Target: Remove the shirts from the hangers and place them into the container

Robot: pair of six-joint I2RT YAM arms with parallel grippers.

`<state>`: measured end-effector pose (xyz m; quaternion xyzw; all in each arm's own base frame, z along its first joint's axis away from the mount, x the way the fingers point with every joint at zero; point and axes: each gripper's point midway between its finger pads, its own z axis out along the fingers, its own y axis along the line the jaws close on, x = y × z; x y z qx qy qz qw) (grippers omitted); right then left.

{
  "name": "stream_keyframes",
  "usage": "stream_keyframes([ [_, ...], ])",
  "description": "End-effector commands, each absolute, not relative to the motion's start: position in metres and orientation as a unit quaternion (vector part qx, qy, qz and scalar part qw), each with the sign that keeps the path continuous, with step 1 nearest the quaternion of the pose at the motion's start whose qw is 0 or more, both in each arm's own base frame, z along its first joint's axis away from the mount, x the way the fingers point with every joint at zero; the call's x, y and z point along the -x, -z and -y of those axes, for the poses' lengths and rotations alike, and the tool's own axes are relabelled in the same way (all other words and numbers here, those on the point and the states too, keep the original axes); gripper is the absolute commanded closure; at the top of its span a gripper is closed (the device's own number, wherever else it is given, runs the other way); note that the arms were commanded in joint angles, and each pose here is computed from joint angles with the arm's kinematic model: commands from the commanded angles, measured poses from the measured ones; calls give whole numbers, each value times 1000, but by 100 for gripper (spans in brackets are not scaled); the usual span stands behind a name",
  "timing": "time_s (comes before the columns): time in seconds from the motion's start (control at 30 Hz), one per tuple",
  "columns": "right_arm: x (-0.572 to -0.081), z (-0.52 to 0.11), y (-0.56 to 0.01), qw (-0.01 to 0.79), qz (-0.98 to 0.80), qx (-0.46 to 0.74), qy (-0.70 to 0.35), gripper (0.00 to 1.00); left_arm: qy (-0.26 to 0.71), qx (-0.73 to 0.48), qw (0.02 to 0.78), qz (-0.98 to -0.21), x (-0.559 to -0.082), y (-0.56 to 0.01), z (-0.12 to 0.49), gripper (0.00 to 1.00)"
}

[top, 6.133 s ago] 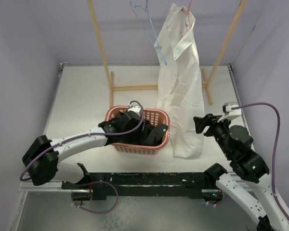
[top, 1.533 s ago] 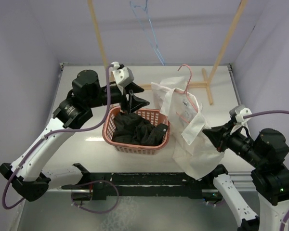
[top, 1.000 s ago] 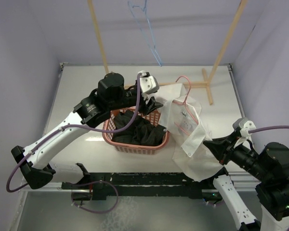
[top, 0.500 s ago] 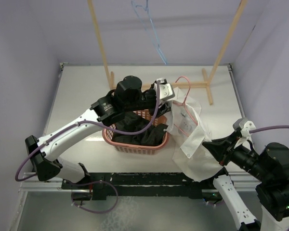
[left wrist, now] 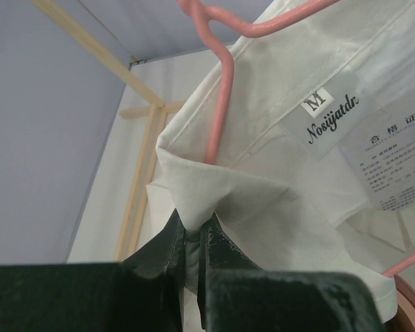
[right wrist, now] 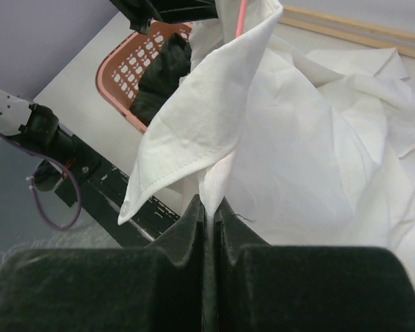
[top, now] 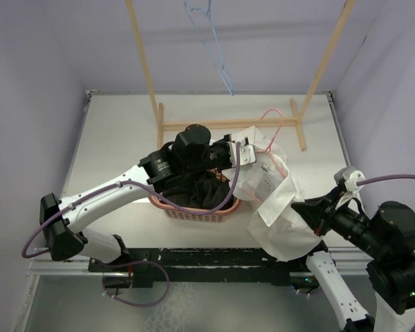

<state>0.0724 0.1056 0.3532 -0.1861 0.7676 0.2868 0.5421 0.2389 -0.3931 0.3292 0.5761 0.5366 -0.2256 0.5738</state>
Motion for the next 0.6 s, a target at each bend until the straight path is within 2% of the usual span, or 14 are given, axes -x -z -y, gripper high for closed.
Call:
stream_keyframes([
  [0.0, -91, -95, -377, 587, -751, 149, -262, 91, 195, -456, 683, -537, -261, -391, 375, 100],
  [0.07, -105, -76, -375, 594, -768, 105, -215, 61, 168, -435, 707, -532, -267, -400, 366, 100],
  [0.13, -114, -63, -378, 599, -776, 79, -182, 23, 139, -415, 729, -526, -272, -408, 359, 100],
  [0.23, -128, -46, -396, 615, -775, 52, -137, 2, 86, -386, 756, -521, -282, -421, 351, 100],
  [0.33, -134, -23, -426, 652, -753, 13, -85, 0, 22, -357, 775, -521, -295, -429, 345, 100],
  [0.57, -145, 2, -459, 697, -716, -26, -27, 9, -68, -324, 787, -521, -309, -453, 338, 100],
])
